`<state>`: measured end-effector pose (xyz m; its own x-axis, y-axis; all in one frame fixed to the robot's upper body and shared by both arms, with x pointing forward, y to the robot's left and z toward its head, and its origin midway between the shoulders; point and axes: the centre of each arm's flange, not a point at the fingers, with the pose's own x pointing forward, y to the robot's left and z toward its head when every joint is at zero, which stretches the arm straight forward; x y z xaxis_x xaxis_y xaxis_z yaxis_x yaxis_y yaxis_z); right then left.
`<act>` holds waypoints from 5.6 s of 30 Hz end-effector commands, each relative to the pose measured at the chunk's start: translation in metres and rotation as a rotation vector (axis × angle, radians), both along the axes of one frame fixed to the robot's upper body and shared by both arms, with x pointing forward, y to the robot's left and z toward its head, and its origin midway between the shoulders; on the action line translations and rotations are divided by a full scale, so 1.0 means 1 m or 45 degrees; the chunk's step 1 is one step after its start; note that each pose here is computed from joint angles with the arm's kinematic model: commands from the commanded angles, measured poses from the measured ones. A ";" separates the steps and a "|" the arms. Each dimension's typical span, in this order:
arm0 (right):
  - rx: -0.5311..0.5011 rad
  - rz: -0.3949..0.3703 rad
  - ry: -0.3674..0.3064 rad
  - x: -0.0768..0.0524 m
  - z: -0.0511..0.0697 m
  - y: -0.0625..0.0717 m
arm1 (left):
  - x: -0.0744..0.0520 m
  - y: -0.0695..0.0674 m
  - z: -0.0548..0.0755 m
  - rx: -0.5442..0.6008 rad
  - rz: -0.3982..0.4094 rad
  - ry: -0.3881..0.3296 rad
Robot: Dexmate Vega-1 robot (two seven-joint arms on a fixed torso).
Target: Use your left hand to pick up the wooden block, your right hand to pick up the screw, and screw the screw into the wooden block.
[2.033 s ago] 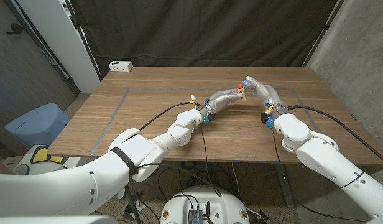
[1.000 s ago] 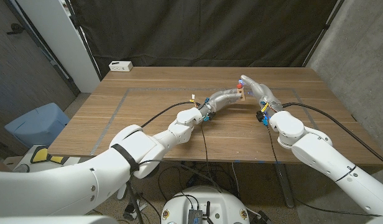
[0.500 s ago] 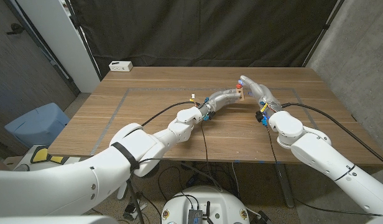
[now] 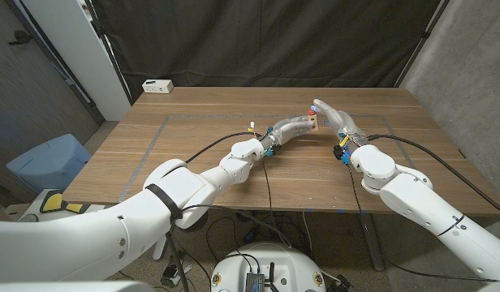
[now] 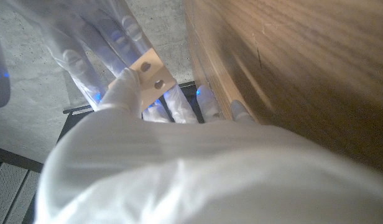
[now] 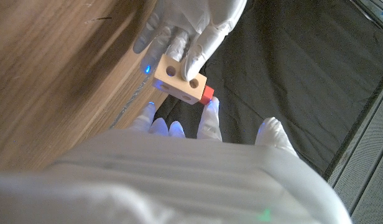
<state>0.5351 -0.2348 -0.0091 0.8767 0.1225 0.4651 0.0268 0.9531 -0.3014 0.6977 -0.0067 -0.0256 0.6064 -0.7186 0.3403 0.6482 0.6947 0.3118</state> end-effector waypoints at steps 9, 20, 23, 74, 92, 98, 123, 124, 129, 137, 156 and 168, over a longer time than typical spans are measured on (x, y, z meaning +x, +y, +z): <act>-0.027 0.060 -0.003 -0.005 -0.006 0.011 | -0.004 -0.004 0.000 0.001 -0.021 -0.021; -0.020 0.101 -0.022 -0.001 -0.005 0.019 | -0.009 -0.006 -0.004 -0.010 -0.048 -0.054; -0.021 0.098 -0.033 -0.003 -0.004 0.018 | -0.010 -0.006 -0.004 -0.012 -0.050 -0.060; -0.007 0.016 -0.011 -0.007 0.006 -0.014 | -0.014 -0.006 -0.006 -0.004 -0.079 -0.092; 0.000 0.017 0.025 0.000 0.003 -0.014 | -0.008 -0.005 -0.006 0.011 -0.052 -0.046; 0.004 0.022 0.031 0.001 0.004 -0.013 | -0.007 -0.005 -0.005 0.011 -0.047 -0.037; 0.000 0.027 0.047 -0.004 -0.003 -0.011 | -0.008 -0.006 -0.006 0.009 -0.053 -0.043; -0.002 0.025 0.047 -0.004 -0.004 -0.011 | -0.009 -0.006 -0.006 0.008 -0.054 -0.044; -0.007 0.028 0.044 -0.007 -0.003 -0.011 | -0.009 -0.006 -0.005 0.008 -0.054 -0.051; -0.018 0.025 0.042 -0.010 -0.005 -0.009 | -0.008 -0.006 -0.006 0.010 -0.051 -0.037; -0.024 0.012 0.058 -0.017 -0.009 -0.007 | -0.006 -0.007 -0.008 0.013 -0.047 -0.016; -0.039 0.018 0.062 -0.022 -0.010 -0.001 | -0.005 -0.005 -0.009 0.014 -0.040 -0.003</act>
